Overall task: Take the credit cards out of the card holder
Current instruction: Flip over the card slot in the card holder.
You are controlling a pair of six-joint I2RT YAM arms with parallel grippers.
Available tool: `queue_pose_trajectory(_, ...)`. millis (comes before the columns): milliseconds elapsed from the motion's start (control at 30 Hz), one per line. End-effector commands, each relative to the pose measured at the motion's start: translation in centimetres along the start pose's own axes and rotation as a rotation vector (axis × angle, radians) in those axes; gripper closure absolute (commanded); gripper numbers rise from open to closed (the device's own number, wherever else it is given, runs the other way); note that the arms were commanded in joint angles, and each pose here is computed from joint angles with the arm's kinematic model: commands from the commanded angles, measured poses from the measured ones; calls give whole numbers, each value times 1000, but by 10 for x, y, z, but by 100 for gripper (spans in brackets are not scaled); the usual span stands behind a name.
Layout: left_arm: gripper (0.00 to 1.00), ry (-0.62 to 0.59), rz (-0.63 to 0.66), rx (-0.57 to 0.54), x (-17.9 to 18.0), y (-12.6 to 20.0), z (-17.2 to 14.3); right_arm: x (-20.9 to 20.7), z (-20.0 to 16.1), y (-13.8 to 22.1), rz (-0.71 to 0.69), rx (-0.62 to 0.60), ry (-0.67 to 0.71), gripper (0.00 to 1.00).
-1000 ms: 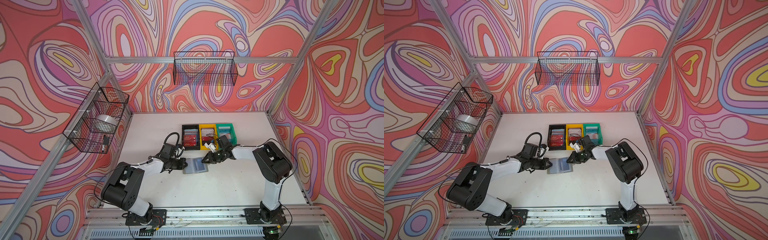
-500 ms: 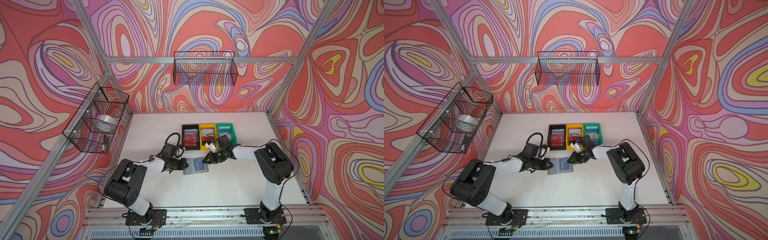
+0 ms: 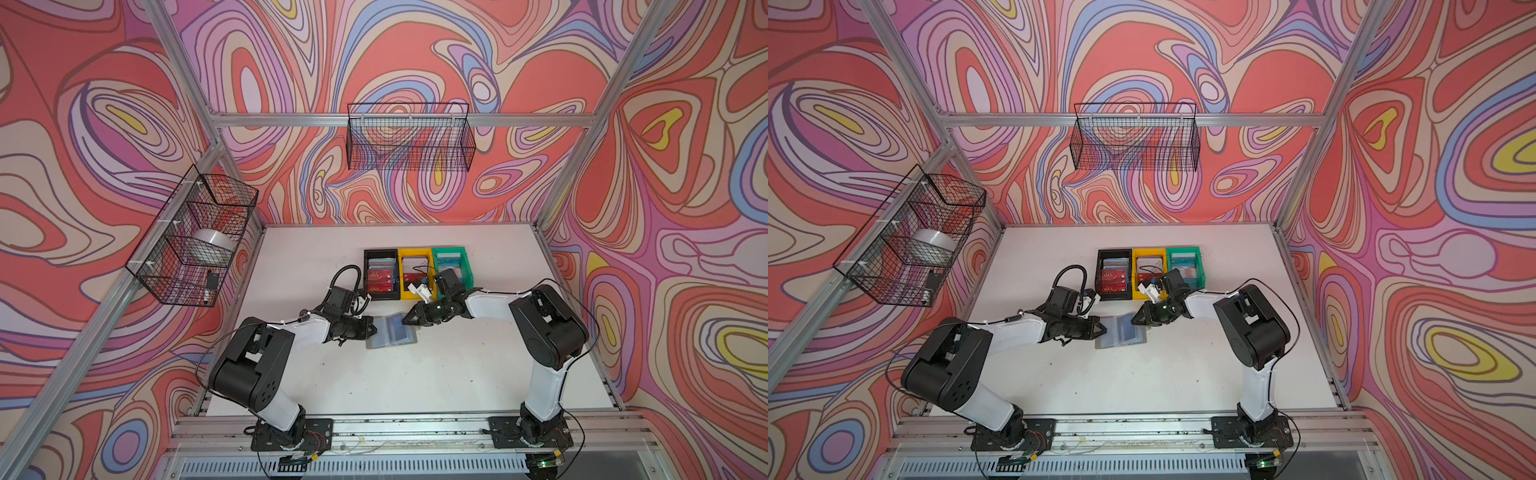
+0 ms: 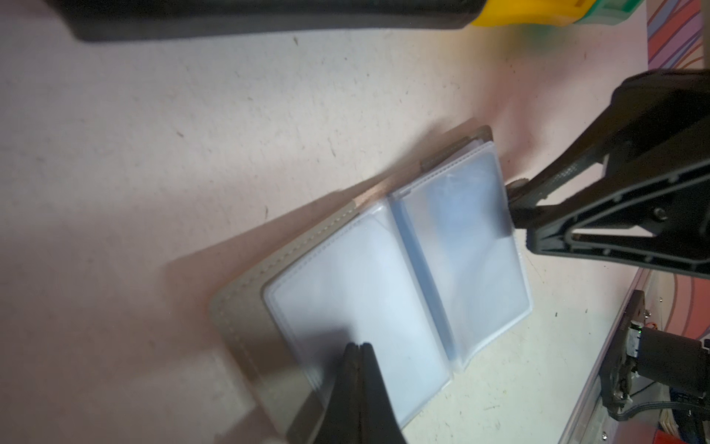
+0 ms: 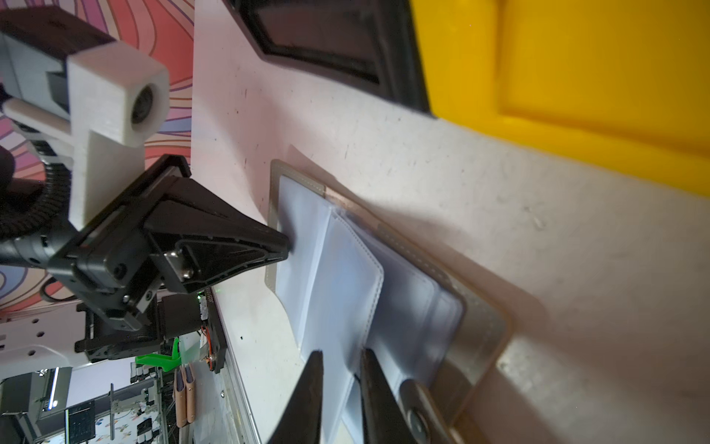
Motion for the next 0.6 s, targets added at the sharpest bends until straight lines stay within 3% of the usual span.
queue_pose_trajectory(0, 100, 23, 47, 38, 14, -4, -8, 8, 1, -1, 45, -8, 8, 79)
queue_pose_trajectory(567, 100, 31, 38, 49, 13, -4, -11, 53, 7, -19, 216, 12, 78, 79)
Point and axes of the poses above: each gripper's point midway between its finger pads, its own y axis back along the fingers, its own x axis along the line the jaws close on, z = x × y, the point moved 1 cm from there along y, back along the fingers, and after that the axes turned 15 degrees about y, right-handed, at the moved point
